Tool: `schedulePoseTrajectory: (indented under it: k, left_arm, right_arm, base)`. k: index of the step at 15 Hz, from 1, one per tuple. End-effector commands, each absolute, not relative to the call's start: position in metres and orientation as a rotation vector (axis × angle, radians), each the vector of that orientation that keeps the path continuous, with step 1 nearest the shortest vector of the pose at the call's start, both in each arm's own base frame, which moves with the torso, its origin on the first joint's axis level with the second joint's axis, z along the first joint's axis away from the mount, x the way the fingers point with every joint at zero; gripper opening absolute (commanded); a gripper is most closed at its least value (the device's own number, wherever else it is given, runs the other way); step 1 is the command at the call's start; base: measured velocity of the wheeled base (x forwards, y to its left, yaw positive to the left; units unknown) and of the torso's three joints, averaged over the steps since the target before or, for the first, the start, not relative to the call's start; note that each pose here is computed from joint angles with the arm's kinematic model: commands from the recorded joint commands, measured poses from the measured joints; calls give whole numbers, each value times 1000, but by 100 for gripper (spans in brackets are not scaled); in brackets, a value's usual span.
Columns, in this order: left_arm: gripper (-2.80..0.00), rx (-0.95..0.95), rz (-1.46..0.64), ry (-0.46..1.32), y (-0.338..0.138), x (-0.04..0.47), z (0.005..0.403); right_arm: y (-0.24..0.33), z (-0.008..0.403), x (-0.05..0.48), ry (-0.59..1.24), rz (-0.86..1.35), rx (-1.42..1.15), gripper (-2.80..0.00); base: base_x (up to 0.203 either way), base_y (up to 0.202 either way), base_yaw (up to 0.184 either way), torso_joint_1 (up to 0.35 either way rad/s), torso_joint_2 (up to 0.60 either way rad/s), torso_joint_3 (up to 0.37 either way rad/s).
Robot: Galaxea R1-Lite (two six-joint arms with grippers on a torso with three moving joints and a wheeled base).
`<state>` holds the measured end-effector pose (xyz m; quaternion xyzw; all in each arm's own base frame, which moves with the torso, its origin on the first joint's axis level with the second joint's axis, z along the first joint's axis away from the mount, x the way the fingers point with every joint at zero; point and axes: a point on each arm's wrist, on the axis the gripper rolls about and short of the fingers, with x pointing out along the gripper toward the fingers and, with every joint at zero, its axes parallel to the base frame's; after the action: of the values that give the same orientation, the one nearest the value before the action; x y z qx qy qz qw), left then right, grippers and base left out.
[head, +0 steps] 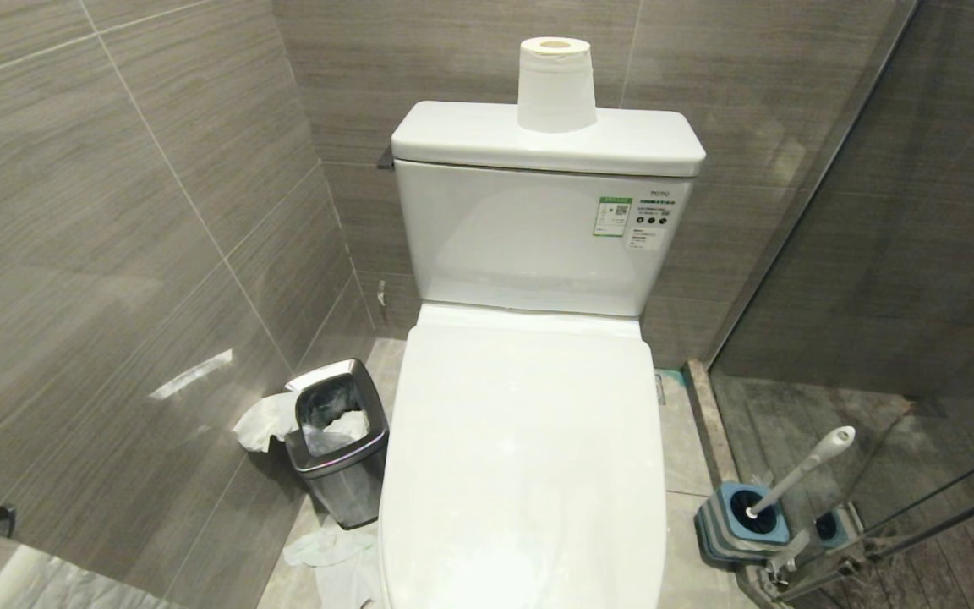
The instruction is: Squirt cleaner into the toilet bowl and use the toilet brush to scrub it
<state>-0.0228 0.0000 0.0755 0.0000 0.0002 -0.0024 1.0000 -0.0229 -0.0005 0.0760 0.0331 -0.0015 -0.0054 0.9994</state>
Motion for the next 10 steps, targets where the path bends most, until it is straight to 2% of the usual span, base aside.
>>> schedulePoseTrajectory:
  k: [1, 10]
  left_arm:
    - [-280, 0, -5, 2, 0, -23, 75]
    - [-280, 0, -5, 2, 0, -23, 76]
  right_arm:
    - [-1, 76, -23, -2, -11, 68, -280]
    - [0, 76, -23, -2, -12, 69, -280]
  base:
    - [0, 0, 0, 0, 0, 0]
    - [0, 0, 0, 0, 0, 0]
